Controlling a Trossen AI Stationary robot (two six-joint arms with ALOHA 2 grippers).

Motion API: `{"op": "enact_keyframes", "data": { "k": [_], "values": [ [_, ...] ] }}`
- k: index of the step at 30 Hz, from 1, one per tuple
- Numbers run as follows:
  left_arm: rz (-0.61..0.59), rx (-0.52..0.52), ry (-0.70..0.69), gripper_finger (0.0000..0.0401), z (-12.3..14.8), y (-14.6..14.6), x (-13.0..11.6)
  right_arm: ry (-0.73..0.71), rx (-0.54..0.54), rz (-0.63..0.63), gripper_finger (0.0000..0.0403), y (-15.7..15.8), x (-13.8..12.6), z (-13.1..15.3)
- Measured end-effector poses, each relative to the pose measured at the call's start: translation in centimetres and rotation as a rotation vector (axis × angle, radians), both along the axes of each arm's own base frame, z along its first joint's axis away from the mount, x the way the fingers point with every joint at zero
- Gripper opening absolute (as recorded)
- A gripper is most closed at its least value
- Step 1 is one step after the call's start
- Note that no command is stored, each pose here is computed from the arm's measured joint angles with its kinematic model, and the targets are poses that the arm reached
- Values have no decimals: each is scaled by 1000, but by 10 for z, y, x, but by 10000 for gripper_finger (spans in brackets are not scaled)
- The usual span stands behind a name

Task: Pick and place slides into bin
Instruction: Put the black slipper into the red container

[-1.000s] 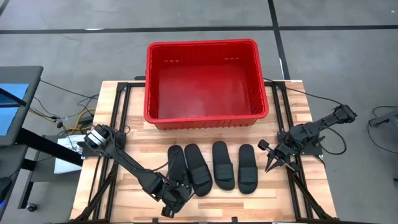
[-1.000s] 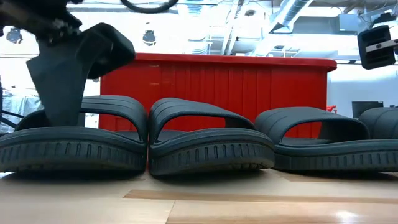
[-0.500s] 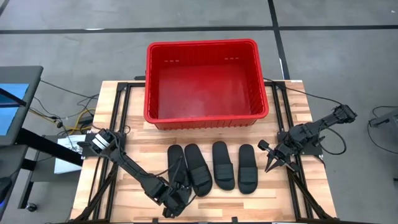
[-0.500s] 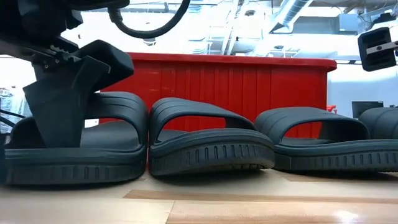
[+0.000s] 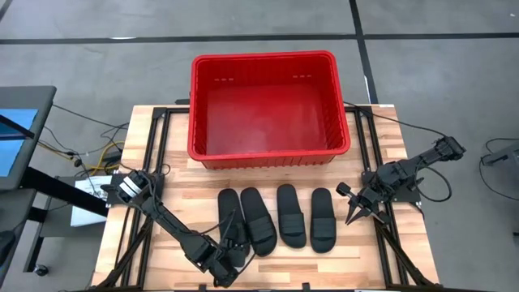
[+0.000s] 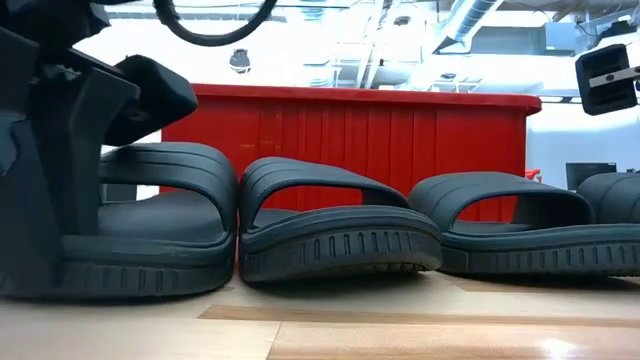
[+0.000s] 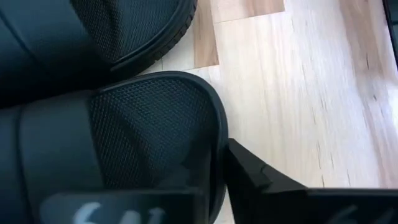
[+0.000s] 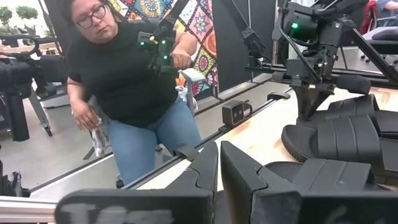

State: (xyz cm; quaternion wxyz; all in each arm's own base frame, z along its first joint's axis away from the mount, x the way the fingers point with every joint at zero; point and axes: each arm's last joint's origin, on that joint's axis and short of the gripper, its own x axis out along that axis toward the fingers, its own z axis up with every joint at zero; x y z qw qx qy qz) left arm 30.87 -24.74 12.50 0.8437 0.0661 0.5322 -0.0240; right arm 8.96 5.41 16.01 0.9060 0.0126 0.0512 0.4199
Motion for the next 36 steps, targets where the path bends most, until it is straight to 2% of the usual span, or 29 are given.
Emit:
{"op": "enact_keyframes", "data": {
  "k": [6, 11, 16, 25, 32, 36],
  "values": [
    [-5, 0, -23, 6, 1, -17, -12, 0, 0, 0, 11, 0, 0, 0],
    [-28, 33, 35, 4, 19, -34, -20, 0, 0, 0, 11, 0, 0, 0],
    [-67, 25, 72, 3, 53, -52, -24, 1, 0, 0, 11, 0, 0, 0],
    [-73, 84, 48, 2, 117, -61, -25, 1, 0, 0, 11, 0, 0, 0],
    [-66, 178, 30, 2, 174, -51, -32, 1, 0, 0, 11, 0, 0, 0],
    [-51, 247, -34, 2, 214, -40, -39, 1, 0, 0, 11, 0, 0, 0]
  ]
}}
